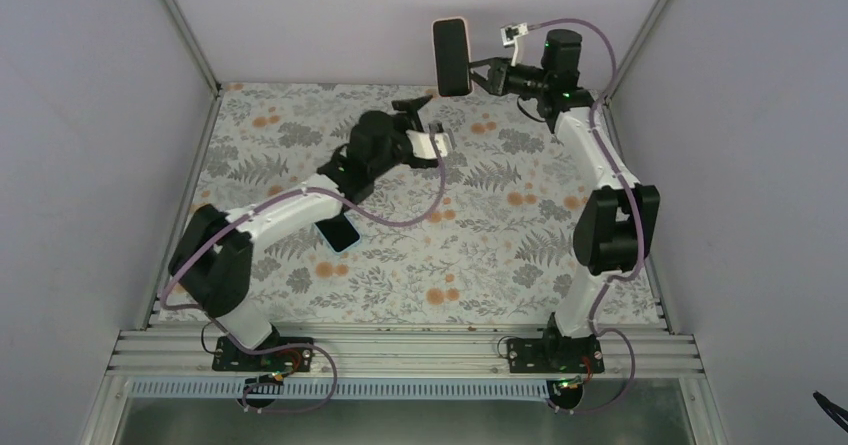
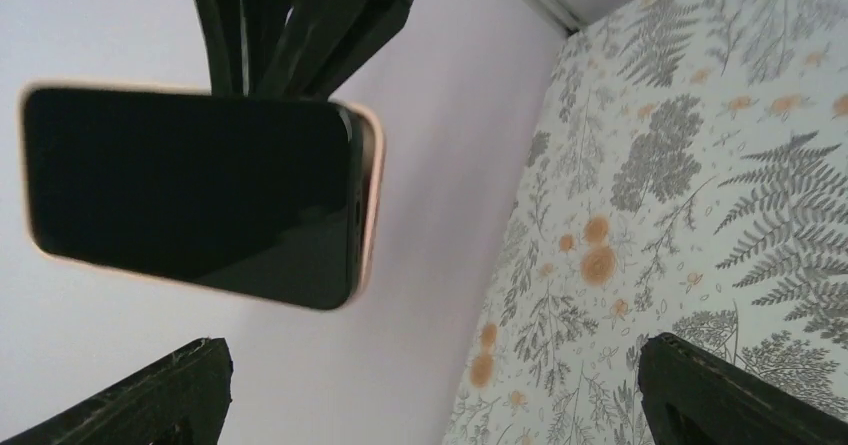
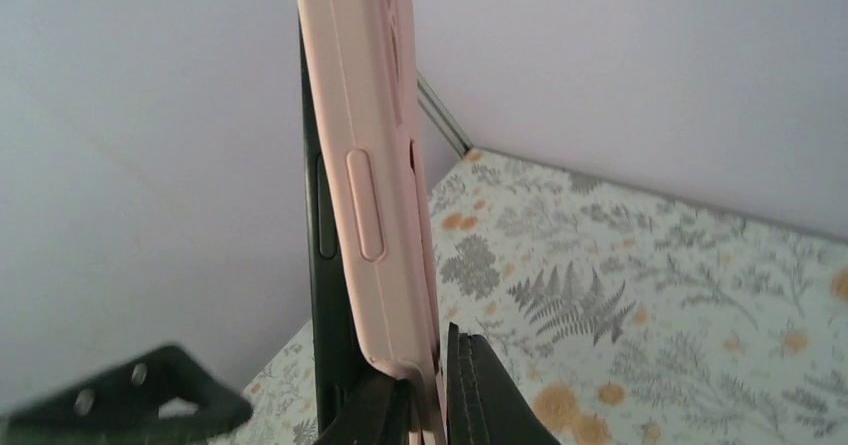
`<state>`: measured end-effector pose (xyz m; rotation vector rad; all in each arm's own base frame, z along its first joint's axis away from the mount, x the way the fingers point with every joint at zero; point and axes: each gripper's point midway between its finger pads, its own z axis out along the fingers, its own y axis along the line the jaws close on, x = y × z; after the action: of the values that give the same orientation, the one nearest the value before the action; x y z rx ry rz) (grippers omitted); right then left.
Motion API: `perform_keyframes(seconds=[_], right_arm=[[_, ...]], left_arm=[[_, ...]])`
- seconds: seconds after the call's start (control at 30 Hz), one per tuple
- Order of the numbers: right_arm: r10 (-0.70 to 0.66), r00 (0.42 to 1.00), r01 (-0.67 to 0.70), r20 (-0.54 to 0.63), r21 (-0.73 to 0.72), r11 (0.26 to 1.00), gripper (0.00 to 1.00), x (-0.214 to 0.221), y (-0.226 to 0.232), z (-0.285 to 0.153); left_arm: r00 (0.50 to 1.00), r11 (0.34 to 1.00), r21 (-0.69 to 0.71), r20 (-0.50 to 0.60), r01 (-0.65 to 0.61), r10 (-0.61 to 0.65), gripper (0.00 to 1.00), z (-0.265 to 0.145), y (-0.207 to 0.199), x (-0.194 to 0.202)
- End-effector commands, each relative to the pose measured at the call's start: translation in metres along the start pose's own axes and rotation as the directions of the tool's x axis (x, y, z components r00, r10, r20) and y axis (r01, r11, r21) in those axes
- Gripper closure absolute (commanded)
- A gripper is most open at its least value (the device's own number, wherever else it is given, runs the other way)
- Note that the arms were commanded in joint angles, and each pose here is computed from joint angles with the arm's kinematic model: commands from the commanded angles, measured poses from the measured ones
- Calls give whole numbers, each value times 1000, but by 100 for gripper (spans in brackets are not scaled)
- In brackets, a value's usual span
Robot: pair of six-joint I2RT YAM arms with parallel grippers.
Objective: Take the phone out of the phone case
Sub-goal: Remove the phone case from the phone.
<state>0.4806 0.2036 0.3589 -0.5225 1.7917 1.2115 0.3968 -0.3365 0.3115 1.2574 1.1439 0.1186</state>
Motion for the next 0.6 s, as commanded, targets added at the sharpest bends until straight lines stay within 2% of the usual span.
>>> perform_keyframes(seconds=[0.0,0.07,0.23,0.57], right_arm=[[-26,999,28,44,-62,998,97,-26,13,-1],[-25,999,27,42,-60,998,97,-24,9,0],[6,999,-4,42,-34,999,97,-21,-3,4],[35,998,-33,47,-49,998,97,-22,-5,7]], left_arm=[[994,927,-371,66,-57,88,0,-10,58,-32],[992,901,-431,78,-56,99,0,-9,61,-34],[990,885,-464,97,-43,99,0,3,59,-35],[994,930,-368,102,-1,41,0,33,40,-28]])
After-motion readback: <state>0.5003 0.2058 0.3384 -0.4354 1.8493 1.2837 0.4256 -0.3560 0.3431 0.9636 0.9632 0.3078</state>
